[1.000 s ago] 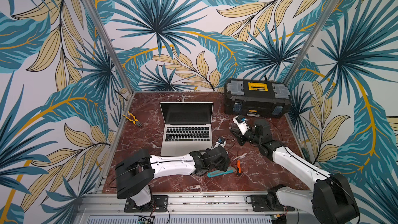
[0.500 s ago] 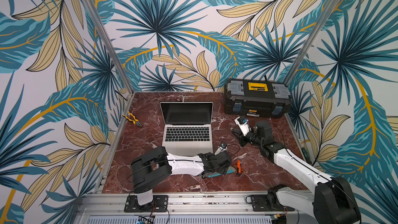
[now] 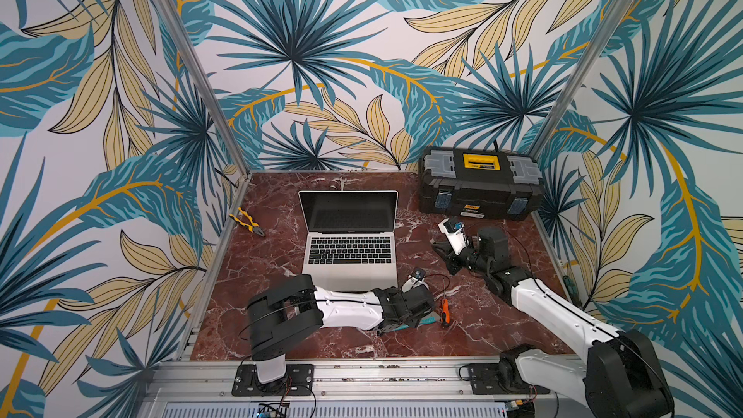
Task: Remove the wireless mouse receiver from the laptop
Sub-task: Adjust the mouse at the center of the board.
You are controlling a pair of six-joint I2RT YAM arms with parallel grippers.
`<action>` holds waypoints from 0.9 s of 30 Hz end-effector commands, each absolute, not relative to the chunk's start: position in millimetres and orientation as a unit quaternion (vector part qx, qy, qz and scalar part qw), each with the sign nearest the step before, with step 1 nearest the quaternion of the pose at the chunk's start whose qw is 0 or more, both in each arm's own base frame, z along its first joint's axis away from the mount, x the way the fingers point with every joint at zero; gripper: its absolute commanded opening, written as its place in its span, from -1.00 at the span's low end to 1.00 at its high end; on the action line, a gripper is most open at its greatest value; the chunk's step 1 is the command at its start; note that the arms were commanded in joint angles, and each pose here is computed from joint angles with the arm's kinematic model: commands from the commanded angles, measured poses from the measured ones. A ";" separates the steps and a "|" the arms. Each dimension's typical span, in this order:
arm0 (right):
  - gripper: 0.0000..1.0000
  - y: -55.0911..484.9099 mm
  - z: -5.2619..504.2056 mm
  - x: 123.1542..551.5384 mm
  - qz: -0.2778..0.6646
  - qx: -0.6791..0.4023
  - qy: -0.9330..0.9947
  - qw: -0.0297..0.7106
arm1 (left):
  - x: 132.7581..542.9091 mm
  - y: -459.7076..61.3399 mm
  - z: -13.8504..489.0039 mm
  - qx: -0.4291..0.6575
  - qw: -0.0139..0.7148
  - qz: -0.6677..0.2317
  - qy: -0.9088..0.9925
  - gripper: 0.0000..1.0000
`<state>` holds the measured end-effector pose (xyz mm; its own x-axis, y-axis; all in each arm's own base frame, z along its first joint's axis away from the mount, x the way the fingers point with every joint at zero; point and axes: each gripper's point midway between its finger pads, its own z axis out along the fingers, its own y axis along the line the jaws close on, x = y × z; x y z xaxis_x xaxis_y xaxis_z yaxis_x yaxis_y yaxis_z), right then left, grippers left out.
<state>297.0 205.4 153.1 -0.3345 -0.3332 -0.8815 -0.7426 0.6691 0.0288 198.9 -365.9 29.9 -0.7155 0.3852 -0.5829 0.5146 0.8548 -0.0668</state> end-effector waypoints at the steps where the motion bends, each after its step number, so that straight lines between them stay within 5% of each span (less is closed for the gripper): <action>1: -1.00 204.8 155.7 293.2 0.229 -0.338 0.783 0.469 | 198.1 -358.1 22.4 0.261 0.284 -0.090 0.918 0.31; 18: -1.00 212.3 162.5 284.0 0.257 -0.352 0.769 0.468 | 172.4 -354.4 25.2 0.364 0.287 -0.150 0.873 0.17; 27: -0.99 215.2 157.5 280.1 0.272 -0.353 0.769 0.459 | 178.0 -343.0 45.7 0.356 0.391 -0.203 0.824 0.13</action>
